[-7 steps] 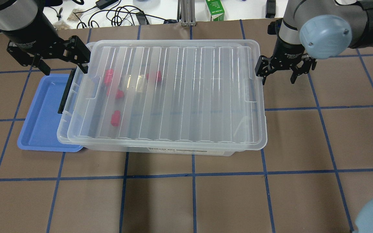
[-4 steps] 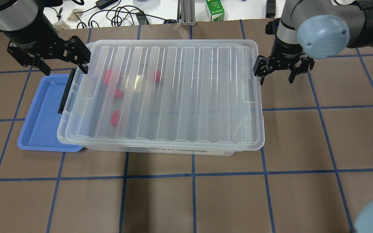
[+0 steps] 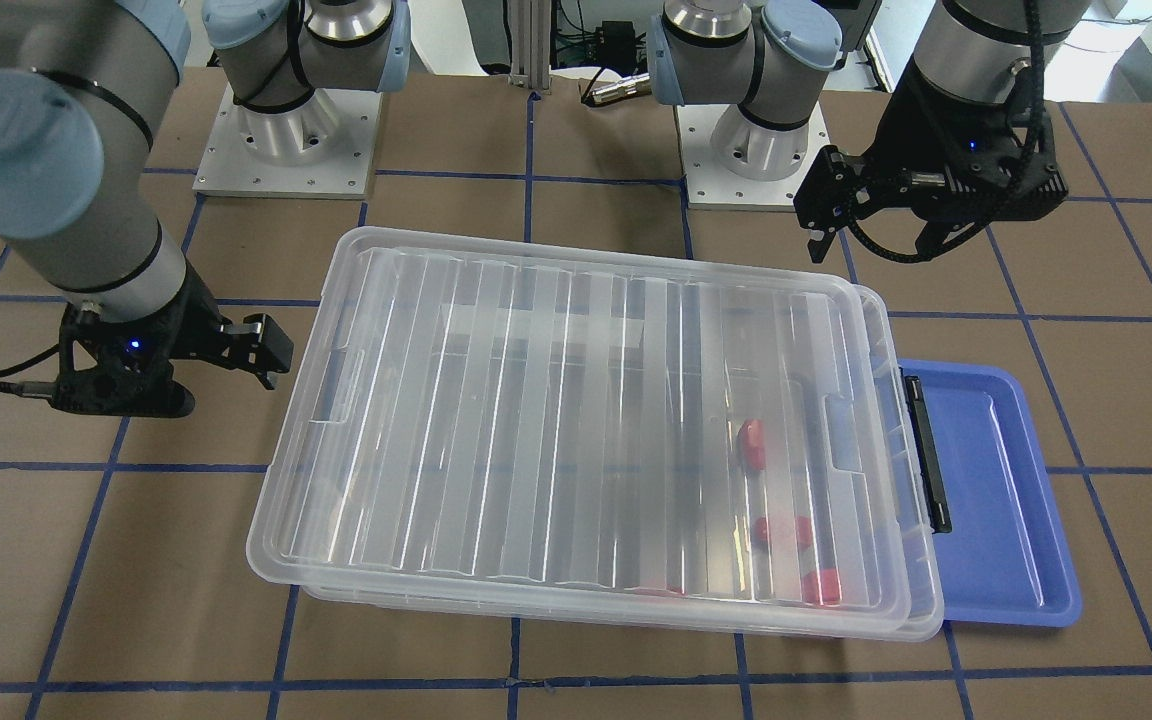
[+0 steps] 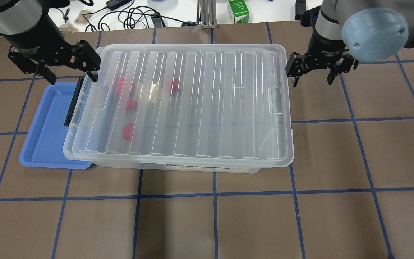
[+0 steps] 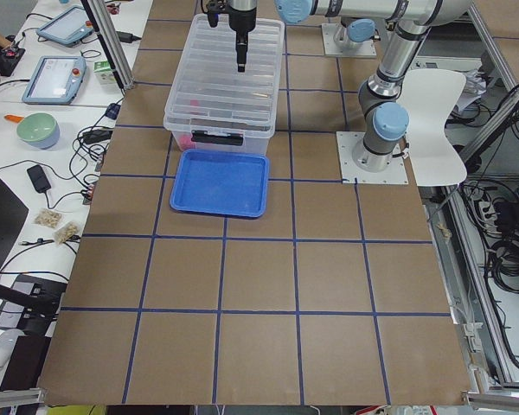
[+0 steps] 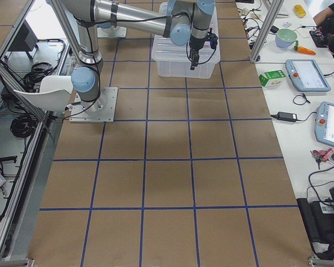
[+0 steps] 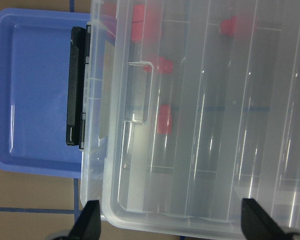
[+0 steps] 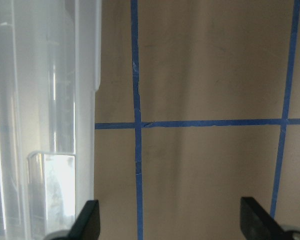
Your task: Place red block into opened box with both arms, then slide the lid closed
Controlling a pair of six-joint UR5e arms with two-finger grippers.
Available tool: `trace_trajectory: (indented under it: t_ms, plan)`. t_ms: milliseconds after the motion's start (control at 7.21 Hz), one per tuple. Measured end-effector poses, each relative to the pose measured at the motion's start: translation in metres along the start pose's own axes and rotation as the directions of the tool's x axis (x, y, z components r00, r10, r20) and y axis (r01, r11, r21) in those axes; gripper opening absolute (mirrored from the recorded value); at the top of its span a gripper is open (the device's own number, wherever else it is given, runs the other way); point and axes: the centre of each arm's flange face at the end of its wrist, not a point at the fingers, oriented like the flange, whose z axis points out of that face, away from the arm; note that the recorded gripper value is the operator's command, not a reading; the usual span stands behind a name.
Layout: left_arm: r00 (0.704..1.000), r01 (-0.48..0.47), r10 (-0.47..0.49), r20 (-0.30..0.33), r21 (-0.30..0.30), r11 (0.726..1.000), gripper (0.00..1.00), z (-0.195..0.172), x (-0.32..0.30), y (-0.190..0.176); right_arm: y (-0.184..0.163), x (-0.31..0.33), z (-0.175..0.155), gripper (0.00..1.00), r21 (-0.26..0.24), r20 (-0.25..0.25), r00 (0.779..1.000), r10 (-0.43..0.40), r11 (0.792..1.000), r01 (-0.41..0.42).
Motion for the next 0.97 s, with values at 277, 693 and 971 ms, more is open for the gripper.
trace_trajectory:
  t_ms: [277,693,971]
  plan:
    - [1.0,0.001,-0.001,0.0,0.001,1.0,1.0,0.0,0.0,0.0,0.043,0.002,-0.047,1.0,0.015,-0.008,1.0,0.006,1.0,-0.006]
    - [1.0,0.001,-0.001,0.001,0.0,1.0,1.0,0.0,0.0,0.0,0.067,-0.004,-0.069,1.0,0.024,0.049,0.999,-0.003,1.0,0.002]
    - [1.0,0.002,-0.002,0.002,0.0,1.0,1.0,0.0,0.0,0.0,0.072,-0.008,-0.071,1.0,0.023,0.086,0.996,0.004,1.0,-0.006]
